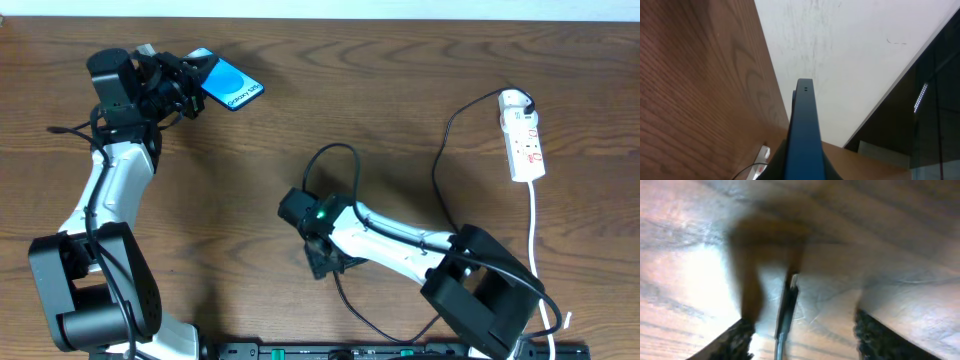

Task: Plug charger to phone and switch on socket
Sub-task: 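Grasp the black charging cable's plug end with the right gripper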

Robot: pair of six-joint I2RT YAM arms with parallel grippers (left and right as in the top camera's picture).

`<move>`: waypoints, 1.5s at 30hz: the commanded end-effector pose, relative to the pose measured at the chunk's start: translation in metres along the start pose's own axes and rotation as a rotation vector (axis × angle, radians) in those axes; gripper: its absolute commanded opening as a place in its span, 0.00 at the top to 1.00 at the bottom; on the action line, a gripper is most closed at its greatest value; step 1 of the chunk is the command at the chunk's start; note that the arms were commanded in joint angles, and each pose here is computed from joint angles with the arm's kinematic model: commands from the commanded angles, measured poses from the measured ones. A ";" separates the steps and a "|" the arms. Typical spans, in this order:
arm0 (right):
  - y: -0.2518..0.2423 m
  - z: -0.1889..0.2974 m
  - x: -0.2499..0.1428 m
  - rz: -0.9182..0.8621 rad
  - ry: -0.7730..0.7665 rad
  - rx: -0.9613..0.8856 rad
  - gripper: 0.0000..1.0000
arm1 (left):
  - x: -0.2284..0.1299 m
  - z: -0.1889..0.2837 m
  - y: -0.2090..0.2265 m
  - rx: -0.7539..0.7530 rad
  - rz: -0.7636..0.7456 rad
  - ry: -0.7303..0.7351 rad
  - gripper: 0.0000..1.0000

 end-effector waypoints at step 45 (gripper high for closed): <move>-0.018 -0.014 -0.001 -0.069 -0.023 -0.107 0.77 | -0.007 0.005 -0.007 -0.018 -0.026 0.032 0.93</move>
Point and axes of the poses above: each gripper's point midway between its finger pads, its own z axis back along the fingers, its own y axis along the line the jaws close on, x = y × z, the point moved 10 cm from there along z, back along the fingers, and after that the axes turned 13 degrees about z, right-handed, at the moved point
